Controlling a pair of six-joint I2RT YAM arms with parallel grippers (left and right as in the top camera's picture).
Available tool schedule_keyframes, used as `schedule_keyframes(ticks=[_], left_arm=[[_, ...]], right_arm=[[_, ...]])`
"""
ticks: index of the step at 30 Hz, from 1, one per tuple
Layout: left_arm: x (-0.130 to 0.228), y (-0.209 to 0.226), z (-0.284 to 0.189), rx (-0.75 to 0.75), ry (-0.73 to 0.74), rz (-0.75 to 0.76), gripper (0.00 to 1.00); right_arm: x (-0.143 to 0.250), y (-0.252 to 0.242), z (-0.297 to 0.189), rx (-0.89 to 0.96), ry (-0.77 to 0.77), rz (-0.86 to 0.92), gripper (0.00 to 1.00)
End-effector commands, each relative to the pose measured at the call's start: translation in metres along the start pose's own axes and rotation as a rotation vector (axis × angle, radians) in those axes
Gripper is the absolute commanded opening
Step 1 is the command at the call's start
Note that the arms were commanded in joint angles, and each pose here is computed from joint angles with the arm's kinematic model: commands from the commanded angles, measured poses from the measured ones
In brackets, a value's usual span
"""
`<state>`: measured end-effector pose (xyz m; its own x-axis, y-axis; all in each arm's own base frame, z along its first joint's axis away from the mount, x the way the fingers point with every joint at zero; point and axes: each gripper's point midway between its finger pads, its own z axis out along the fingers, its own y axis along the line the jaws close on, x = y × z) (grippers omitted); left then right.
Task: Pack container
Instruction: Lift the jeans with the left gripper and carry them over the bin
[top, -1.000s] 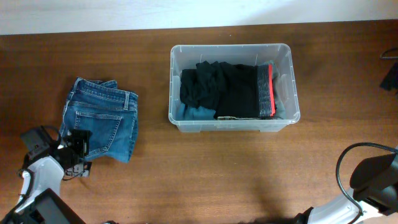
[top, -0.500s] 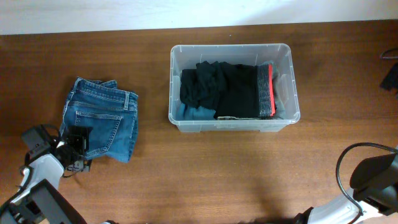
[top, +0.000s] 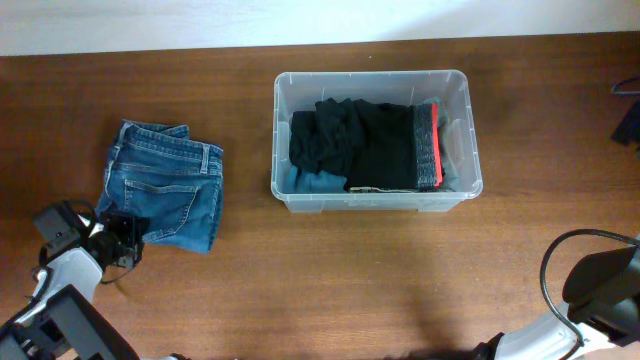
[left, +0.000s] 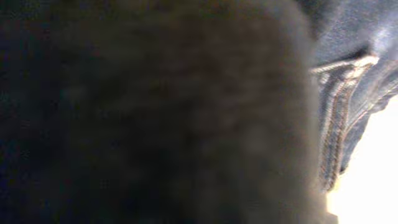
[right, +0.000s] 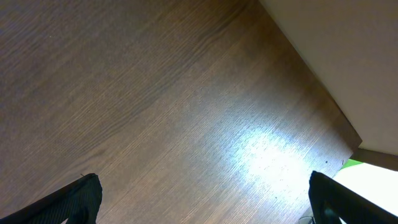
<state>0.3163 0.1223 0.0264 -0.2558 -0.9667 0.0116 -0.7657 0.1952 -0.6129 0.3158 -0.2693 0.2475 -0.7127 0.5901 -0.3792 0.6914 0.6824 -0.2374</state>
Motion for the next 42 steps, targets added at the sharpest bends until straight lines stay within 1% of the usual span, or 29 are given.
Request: schedule_keyframes(ticks=[1,2,3,5,9,12,16,19,23,24,25,26,30,33,38,42], left_arm=[[0.012,-0.025,0.0,0.138,0.083,0.1,0.01],[0.015,-0.036,-0.003,0.191,0.1,0.141,0.01],[0.02,-0.056,-0.01,0.285,0.134,0.207,0.01],[0.024,-0.084,-0.023,0.412,0.17,0.274,0.01],[0.021,-0.129,-0.051,0.57,0.182,0.385,0.01],[0.019,-0.162,-0.075,0.668,0.182,0.473,0.01],[0.014,-0.203,-0.106,0.76,0.165,0.576,0.01],[0.017,-0.232,-0.127,0.813,0.157,0.649,0.01],[0.034,-0.276,-0.155,0.89,0.138,0.785,0.01],[0.04,-0.288,-0.163,0.919,0.125,0.834,0.01],[0.054,-0.312,-0.177,0.975,0.094,0.927,0.01],[0.061,-0.322,-0.183,0.995,0.083,0.958,0.01],[0.094,-0.363,-0.199,1.042,0.031,1.023,0.0],[0.129,-0.391,-0.214,1.112,-0.011,1.086,0.0],[0.196,-0.421,-0.24,1.293,-0.048,1.196,0.0],[0.252,-0.427,-0.247,1.395,0.01,1.236,0.0]], right_arm=[[-0.001,-0.002,-0.001,0.011,-0.007,0.009,0.98],[-0.001,-0.002,-0.001,0.011,-0.007,0.009,0.98],[-0.001,-0.002,-0.001,0.011,-0.007,0.009,0.98],[-0.001,-0.002,-0.001,0.011,-0.007,0.009,0.98],[-0.001,-0.002,-0.001,0.011,-0.006,0.008,0.99],[-0.001,-0.002,-0.001,0.011,-0.007,0.009,0.98],[-0.001,-0.002,-0.001,0.011,-0.006,0.008,0.98],[-0.001,-0.002,-0.001,0.011,-0.007,0.009,0.98],[-0.001,-0.002,-0.001,0.011,-0.007,0.009,0.99],[-0.001,-0.002,-0.001,0.011,-0.006,0.008,0.98],[-0.001,-0.002,-0.001,0.011,-0.007,0.009,0.98],[-0.001,-0.002,-0.001,0.011,-0.007,0.009,0.98],[-0.001,-0.002,-0.001,0.011,-0.007,0.009,0.98],[-0.001,-0.002,-0.001,0.011,-0.006,0.008,0.98],[-0.001,-0.002,-0.001,0.011,-0.007,0.009,0.99],[-0.001,-0.002,-0.001,0.011,-0.006,0.008,0.98]])
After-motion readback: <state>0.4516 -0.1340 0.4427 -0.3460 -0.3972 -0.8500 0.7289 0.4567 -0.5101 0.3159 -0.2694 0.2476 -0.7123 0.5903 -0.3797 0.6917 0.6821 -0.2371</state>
